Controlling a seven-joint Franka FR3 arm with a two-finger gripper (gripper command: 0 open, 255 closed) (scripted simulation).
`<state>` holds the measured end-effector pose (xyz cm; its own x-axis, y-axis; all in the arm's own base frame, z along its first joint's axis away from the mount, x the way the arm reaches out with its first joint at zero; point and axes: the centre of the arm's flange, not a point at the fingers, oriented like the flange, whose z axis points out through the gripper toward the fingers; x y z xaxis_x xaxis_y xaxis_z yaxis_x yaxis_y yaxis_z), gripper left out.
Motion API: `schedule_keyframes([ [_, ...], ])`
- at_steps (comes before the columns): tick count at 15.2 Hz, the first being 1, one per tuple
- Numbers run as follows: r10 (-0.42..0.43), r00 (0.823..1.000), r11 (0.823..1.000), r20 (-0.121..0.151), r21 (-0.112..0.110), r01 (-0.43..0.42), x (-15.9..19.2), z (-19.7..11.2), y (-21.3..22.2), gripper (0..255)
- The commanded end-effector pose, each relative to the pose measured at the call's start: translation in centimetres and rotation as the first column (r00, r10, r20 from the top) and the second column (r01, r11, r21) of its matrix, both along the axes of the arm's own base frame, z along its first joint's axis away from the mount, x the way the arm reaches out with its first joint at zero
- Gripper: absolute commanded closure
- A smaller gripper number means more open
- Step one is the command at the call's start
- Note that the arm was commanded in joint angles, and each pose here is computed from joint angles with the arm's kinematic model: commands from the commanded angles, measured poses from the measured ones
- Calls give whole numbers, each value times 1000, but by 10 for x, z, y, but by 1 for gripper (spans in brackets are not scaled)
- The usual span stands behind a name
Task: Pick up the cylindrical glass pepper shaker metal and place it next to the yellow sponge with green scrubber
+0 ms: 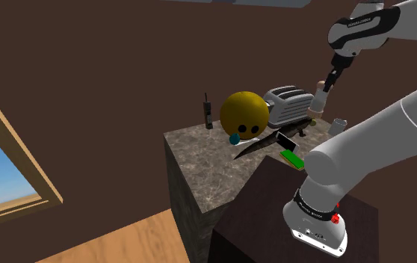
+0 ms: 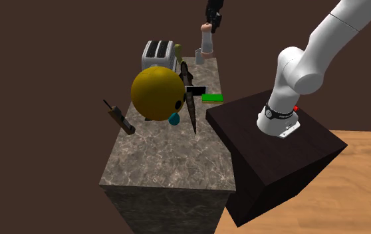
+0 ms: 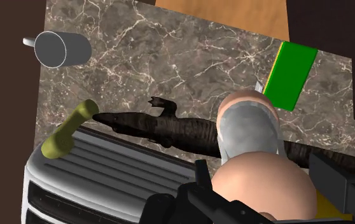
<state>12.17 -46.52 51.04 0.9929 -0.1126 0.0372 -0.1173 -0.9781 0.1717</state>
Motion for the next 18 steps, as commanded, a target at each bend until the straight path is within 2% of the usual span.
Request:
schedule_keyframes([
  [1, 2, 1000, 1000, -1, -1, -2, -24, 0, -18, 255],
  [3, 2, 1000, 1000, -1, -1, -2, -43, 0, -35, 255],
  [18, 2, 1000, 1000, -1, -1, -2, -43, -79, -35, 255],
])
